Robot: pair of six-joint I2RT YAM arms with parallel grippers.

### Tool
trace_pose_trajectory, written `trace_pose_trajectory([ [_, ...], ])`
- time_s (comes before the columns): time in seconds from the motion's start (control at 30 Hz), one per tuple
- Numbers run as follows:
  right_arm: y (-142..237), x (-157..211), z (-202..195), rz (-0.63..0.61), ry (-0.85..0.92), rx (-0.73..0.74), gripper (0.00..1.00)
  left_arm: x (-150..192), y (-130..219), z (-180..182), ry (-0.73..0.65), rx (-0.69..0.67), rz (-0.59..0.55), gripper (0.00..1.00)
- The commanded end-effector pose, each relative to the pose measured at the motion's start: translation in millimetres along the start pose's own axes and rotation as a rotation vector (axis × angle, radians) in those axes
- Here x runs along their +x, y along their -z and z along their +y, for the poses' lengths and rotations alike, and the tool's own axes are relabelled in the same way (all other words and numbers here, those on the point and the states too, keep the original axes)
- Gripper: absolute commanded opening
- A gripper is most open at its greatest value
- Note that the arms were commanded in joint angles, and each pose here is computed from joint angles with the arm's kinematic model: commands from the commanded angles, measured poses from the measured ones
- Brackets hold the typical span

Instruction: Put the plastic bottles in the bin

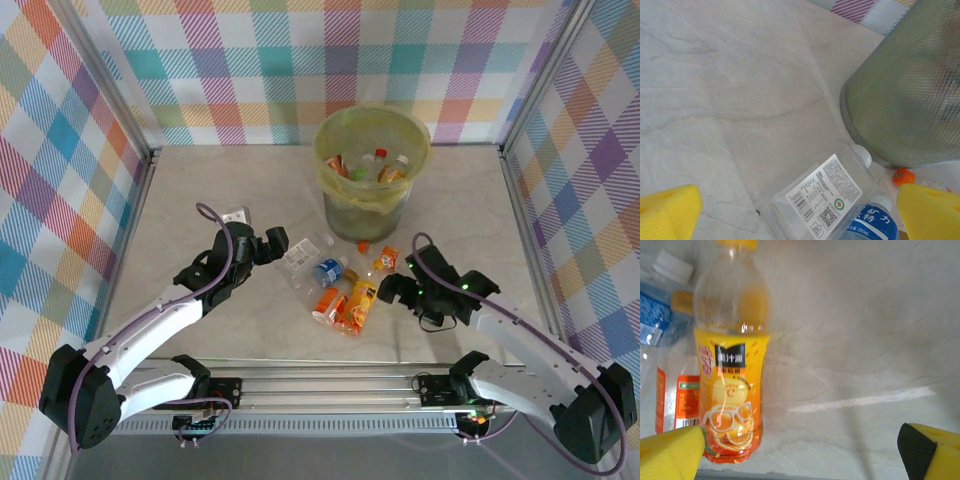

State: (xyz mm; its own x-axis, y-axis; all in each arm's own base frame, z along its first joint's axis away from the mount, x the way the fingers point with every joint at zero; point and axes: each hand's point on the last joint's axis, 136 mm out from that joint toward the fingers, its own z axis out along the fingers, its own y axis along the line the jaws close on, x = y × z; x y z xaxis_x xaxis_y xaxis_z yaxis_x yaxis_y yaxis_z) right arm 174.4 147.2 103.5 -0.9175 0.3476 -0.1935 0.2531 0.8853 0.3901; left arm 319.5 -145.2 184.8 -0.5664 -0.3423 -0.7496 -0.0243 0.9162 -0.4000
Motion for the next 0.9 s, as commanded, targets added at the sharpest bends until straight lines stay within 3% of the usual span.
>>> trace_pose_trajectory([
  [0.0,-10.6,4.9,21.5,0.007,-0.058,-0.051,1.0,-2.9,-2.0,-2.9,0.015,0.018,-0.007,1.0],
  [0.23,-27.7,7.2,44.4,0.039,-0.002,-0.061,1.0,-2.4,-1.5,-0.7,0.008,0.009,-0.007,1.0],
  [0.53,-40.9,0.6,67.0,0.054,0.03,-0.086,0.9,-0.7,-1.8,2.5,0.004,-0.002,-0.008,1.0],
  [0.87,-60.7,-1.9,64.4,0.066,0.046,-0.024,0.85,0.1,-2.9,2.7,0.003,-0.003,-0.006,1.0],
])
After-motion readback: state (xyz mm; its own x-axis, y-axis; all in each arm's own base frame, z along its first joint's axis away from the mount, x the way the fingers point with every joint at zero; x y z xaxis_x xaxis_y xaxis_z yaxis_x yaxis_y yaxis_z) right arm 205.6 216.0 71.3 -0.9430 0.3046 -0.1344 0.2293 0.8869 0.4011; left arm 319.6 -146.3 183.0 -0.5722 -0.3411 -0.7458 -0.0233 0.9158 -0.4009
